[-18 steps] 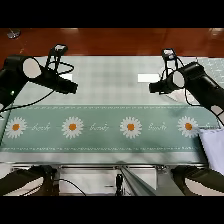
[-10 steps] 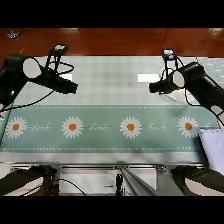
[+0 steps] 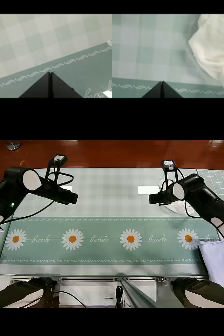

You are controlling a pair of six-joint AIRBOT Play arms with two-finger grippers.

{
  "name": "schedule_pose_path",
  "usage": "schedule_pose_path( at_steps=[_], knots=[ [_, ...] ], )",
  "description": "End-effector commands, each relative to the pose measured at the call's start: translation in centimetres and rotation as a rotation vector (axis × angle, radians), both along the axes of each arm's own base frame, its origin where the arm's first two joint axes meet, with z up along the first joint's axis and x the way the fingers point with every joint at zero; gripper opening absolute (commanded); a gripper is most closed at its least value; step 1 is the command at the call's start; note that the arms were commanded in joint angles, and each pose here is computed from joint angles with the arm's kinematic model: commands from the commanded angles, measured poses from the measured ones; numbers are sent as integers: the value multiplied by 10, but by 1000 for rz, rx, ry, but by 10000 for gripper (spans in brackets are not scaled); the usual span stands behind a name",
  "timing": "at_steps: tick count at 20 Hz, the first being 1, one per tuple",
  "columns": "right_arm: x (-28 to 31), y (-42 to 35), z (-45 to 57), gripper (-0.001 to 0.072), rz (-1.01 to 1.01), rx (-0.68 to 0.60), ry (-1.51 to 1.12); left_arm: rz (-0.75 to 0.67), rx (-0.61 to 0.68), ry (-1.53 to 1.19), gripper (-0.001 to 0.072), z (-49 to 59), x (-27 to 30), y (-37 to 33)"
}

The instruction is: Fold the shirts.

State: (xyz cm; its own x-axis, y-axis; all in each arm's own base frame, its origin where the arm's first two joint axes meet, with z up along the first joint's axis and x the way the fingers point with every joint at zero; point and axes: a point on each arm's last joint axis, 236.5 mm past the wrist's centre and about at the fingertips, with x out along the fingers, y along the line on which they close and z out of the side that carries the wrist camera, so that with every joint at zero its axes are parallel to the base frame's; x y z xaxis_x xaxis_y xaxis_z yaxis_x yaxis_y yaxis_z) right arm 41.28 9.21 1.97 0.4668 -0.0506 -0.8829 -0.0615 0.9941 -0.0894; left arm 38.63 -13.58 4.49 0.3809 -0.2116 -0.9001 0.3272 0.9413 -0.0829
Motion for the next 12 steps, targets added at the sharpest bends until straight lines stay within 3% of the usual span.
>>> schedule_pose_path(
  at_steps=[1,3,4,5,6,8,12],
  knots=[
    [28,6,17,24,51,-6,-138,13,-29,-94,27,10,21,-5],
    [43,13,28,26,78,11,-218,24,-54,-185,30,20,41,-9],
    [54,9,37,142,103,-28,-274,25,-57,-237,109,26,52,-9],
    [63,1,46,572,107,-68,-324,28,-59,-280,452,30,62,-9],
    [72,-17,51,628,86,-120,-359,28,-53,-315,693,32,70,-8],
    [84,-79,52,628,-76,-176,-384,18,-8,-380,703,36,84,-2],
    [60,-214,-4,623,-506,-80,-236,9,27,-402,702,30,93,3]
  ],
)
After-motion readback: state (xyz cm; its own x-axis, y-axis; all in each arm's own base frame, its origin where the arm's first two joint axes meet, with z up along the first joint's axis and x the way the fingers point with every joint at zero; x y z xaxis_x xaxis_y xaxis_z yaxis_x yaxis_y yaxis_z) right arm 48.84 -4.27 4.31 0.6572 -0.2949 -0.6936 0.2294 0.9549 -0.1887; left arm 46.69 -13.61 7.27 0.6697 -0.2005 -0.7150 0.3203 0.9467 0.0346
